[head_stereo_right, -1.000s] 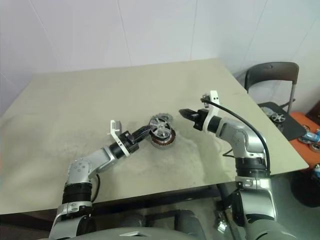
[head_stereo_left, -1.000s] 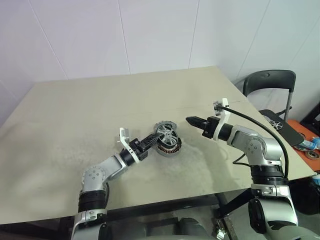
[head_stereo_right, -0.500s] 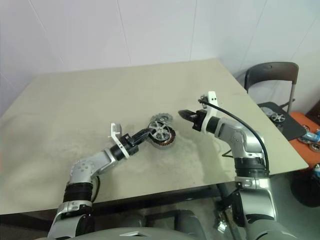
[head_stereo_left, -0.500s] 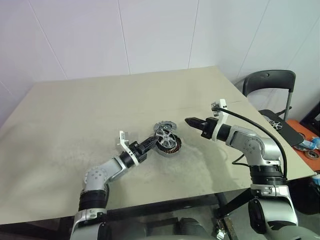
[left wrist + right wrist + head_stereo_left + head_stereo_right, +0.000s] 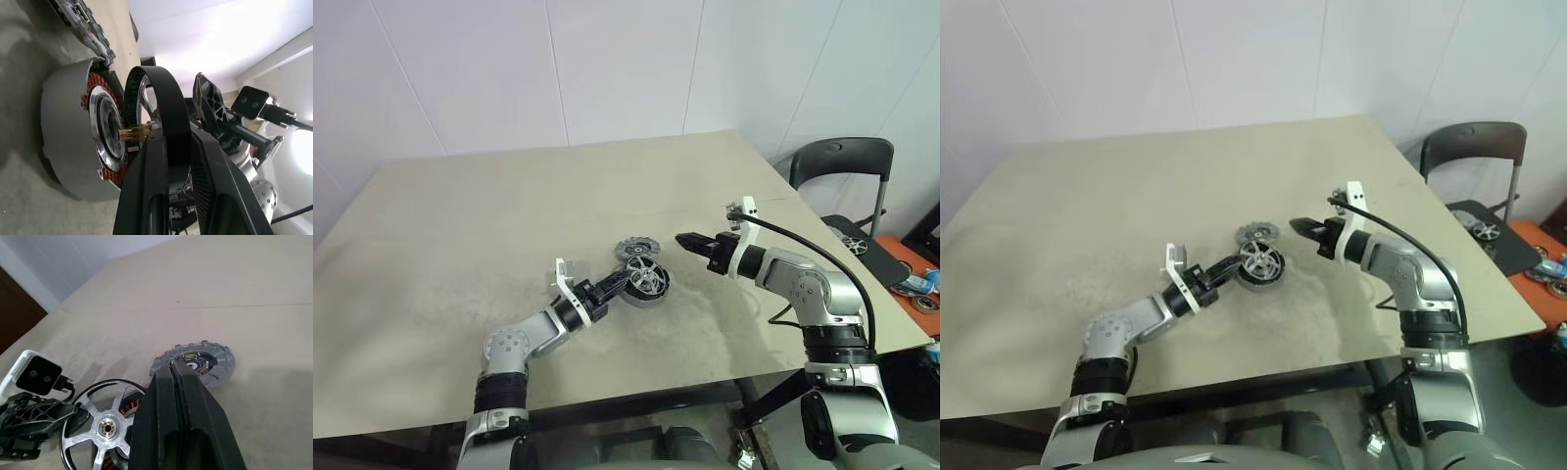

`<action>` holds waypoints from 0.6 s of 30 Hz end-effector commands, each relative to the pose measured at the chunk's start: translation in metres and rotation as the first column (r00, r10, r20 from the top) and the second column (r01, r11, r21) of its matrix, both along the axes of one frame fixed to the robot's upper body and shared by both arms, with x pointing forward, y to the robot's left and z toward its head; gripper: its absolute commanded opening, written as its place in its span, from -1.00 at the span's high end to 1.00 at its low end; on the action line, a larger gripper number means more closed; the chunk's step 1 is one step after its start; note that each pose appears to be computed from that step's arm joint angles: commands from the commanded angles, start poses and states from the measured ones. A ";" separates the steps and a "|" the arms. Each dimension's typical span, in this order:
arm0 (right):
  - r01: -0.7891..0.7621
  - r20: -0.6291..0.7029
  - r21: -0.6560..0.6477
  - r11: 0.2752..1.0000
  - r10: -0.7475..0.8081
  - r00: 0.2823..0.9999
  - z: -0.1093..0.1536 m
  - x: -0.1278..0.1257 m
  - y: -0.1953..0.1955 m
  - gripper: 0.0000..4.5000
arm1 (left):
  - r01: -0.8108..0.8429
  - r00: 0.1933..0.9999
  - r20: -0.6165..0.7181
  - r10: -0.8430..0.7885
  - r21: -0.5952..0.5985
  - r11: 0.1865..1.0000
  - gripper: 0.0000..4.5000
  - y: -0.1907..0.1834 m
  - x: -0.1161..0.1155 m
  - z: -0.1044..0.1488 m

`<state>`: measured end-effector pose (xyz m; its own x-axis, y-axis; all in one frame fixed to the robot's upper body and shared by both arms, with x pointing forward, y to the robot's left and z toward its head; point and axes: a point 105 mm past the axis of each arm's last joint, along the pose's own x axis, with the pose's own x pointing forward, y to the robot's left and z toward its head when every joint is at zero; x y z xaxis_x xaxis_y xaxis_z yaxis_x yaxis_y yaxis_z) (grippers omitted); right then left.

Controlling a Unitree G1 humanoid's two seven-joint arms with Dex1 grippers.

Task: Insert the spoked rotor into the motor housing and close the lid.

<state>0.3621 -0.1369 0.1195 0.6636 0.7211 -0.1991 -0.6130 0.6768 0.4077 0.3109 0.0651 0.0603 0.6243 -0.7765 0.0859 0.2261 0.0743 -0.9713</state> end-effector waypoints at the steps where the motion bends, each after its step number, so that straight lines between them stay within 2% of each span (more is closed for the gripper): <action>1: -0.004 0.062 -0.005 1.000 0.004 0.998 0.013 0.001 0.001 1.00 | -0.015 1.000 0.006 0.015 -0.023 1.000 0.84 0.003 -0.001 0.001; 8: -0.014 0.057 -0.012 1.000 0.015 0.998 0.011 0.001 0.004 1.00 | -0.083 0.995 -0.051 0.084 0.024 0.996 0.84 0.009 0.017 -0.020; 10: -0.017 0.054 -0.018 1.000 0.018 0.998 0.009 0.002 0.005 1.00 | -0.066 0.997 -0.046 0.067 0.022 0.998 0.84 0.000 0.020 -0.021; 15: -0.025 0.056 -0.019 1.000 0.026 0.998 0.011 0.001 0.005 1.00 | 0.032 0.999 -0.037 -0.031 0.027 0.999 0.84 -0.019 0.008 -0.022; 18: -0.019 0.056 -0.019 1.000 0.020 0.998 0.010 0.000 0.004 1.00 | 0.030 0.999 -0.042 -0.029 0.028 0.999 0.84 -0.014 0.002 -0.025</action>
<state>0.3601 -0.1346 0.1123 0.6539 0.7230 -0.2228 -0.6173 0.6801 0.3955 0.3222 0.0576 0.0464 0.6356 -0.7672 0.0864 0.2218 0.0743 -0.9723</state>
